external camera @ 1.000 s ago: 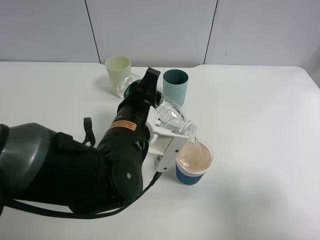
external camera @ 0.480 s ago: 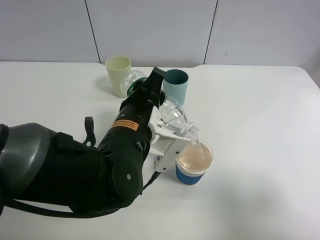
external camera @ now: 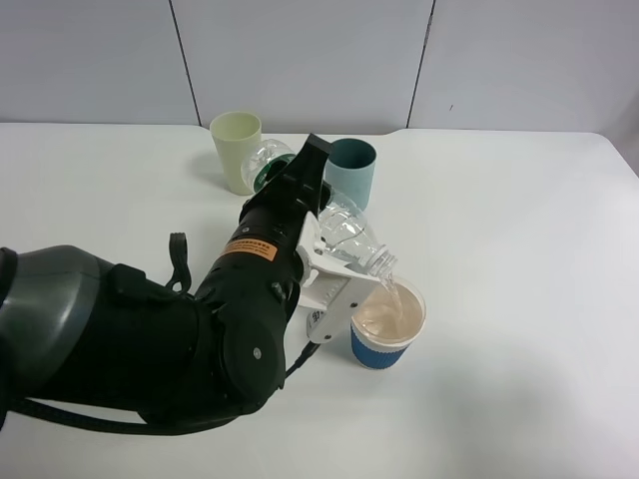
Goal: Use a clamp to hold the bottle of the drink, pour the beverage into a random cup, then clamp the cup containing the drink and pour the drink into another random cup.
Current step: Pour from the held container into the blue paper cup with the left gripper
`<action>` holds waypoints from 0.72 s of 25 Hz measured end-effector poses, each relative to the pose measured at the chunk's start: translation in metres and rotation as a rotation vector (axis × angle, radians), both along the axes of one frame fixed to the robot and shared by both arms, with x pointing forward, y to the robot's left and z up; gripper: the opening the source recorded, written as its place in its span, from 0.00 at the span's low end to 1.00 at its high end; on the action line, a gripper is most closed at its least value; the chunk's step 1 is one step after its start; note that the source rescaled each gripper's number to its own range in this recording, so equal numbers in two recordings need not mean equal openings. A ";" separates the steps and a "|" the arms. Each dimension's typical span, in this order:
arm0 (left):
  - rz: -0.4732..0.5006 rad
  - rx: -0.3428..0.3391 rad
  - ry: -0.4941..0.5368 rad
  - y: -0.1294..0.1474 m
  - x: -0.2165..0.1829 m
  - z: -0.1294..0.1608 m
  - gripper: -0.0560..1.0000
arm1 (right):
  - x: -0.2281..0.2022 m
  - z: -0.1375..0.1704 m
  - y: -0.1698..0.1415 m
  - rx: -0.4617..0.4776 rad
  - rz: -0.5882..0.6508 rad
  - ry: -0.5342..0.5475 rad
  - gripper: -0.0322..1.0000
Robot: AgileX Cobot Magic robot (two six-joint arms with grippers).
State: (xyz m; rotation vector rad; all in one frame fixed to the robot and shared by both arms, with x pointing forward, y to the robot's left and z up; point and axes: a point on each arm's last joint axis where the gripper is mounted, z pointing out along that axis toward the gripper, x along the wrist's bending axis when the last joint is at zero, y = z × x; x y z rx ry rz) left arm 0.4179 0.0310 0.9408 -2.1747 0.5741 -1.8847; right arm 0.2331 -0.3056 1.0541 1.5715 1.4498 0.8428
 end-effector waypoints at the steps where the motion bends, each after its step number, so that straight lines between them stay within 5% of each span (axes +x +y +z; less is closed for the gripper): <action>1: -0.004 0.004 -0.002 0.000 0.000 0.000 0.07 | 0.000 0.000 0.000 0.000 0.000 0.000 0.53; 18: -0.047 0.041 -0.030 -0.004 0.000 0.002 0.07 | 0.000 0.000 0.000 0.000 0.000 0.000 0.53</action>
